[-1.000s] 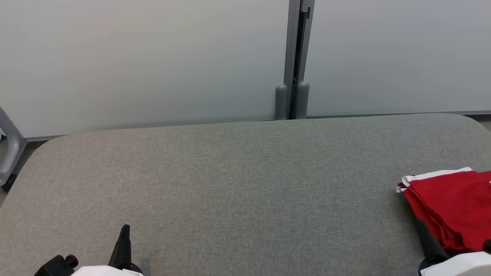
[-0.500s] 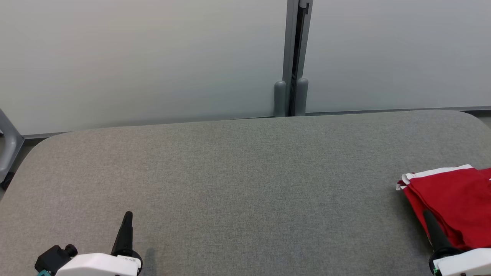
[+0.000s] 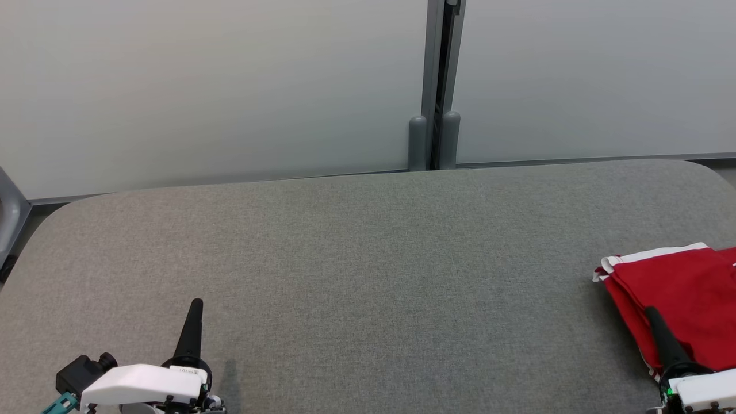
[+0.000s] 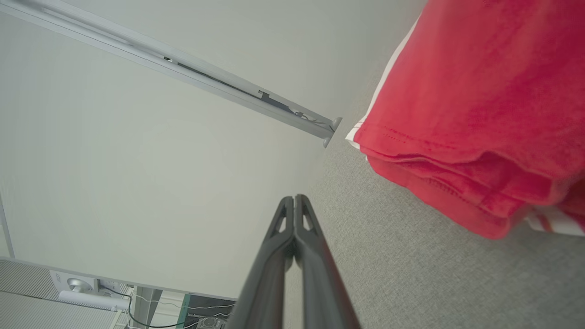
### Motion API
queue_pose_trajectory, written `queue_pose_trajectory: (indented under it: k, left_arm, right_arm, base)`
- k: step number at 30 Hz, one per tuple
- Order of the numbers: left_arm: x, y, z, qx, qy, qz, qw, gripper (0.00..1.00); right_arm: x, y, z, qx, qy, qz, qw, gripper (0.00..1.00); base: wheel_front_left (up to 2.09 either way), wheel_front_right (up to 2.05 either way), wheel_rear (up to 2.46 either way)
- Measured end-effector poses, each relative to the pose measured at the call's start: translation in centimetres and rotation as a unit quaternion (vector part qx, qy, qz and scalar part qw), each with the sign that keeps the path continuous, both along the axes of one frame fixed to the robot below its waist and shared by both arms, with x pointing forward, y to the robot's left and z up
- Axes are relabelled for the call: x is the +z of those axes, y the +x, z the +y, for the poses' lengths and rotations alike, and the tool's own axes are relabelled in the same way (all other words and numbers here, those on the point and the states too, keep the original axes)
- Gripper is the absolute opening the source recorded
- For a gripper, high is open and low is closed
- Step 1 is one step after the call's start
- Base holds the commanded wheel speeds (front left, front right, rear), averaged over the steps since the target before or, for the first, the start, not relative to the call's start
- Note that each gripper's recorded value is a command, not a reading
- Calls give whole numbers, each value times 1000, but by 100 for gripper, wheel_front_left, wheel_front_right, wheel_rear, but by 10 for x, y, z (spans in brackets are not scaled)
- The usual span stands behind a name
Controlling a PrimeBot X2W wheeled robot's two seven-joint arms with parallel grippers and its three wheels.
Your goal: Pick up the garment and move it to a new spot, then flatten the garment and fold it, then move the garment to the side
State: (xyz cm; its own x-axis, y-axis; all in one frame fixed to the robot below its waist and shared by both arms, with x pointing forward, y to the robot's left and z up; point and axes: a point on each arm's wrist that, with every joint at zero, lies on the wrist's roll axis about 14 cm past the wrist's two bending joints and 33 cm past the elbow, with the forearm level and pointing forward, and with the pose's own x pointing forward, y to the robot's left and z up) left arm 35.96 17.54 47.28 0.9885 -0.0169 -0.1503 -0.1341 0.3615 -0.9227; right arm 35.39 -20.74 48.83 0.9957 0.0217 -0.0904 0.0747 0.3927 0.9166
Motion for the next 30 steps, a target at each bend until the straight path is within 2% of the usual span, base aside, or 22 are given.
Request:
queue_pose_trajectory:
  k: [30]
  left_arm:
    - [20, 24, -13, -14, -114, -34, 993, 0]
  right_arm:
    - [9, 7, -19, -39, 122, -26, 991, 0]
  base:
    - [0, 0, 0]
